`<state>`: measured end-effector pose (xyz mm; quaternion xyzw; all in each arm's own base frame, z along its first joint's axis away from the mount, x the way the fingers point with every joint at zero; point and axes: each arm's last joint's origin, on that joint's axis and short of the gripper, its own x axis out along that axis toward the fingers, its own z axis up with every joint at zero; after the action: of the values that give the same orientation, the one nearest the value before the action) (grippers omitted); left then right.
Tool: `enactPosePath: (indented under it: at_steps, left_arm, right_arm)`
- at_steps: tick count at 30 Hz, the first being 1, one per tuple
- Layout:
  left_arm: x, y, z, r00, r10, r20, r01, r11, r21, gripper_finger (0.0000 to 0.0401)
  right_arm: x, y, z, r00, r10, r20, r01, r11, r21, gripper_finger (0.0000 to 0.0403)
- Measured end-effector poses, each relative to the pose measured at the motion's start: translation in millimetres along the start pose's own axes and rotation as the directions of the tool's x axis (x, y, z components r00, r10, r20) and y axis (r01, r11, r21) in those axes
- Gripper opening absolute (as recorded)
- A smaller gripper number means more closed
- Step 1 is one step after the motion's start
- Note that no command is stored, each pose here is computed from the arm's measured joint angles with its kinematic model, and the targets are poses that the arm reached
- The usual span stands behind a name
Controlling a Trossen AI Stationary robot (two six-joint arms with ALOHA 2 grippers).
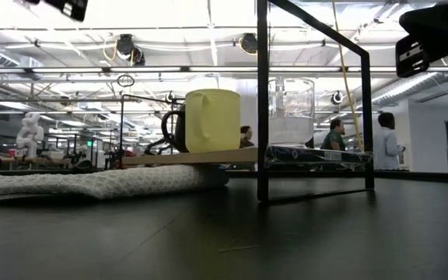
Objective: Stack small to large cups/mugs on shelf
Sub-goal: Adjust all the mugs
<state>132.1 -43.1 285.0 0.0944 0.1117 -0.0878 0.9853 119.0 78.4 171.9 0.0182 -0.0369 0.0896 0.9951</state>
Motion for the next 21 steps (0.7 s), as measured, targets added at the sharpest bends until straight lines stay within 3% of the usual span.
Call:
enactPosePath:
  at_steps: [6, 13, 21]
  left_arm:
    - [4.7, -5.9, -29.9, 0.991, 0.053, 0.126, -0.05, 0.998, -0.031, 0.0]
    - [7.9, -8.1, -57.6, 0.978, 0.116, 0.176, -0.107, 0.992, -0.061, 0.0]
    - [12.3, -6.3, -77.0, 0.983, 0.141, 0.121, -0.121, 0.98, -0.158, 0.0]
  right_arm:
    - [0.0, 0.0, 0.7, 1.0, 0.0, 0.007, 0.0, 1.0, -0.01, 0.0]
    - [0.0, 0.0, 1.1, 1.0, 0.0, 0.01, 0.0, 1.0, 0.006, 0.0]
    - [0.0, 0.1, -1.6, 1.0, 0.004, -0.015, -0.004, 1.0, 0.023, 0.0]
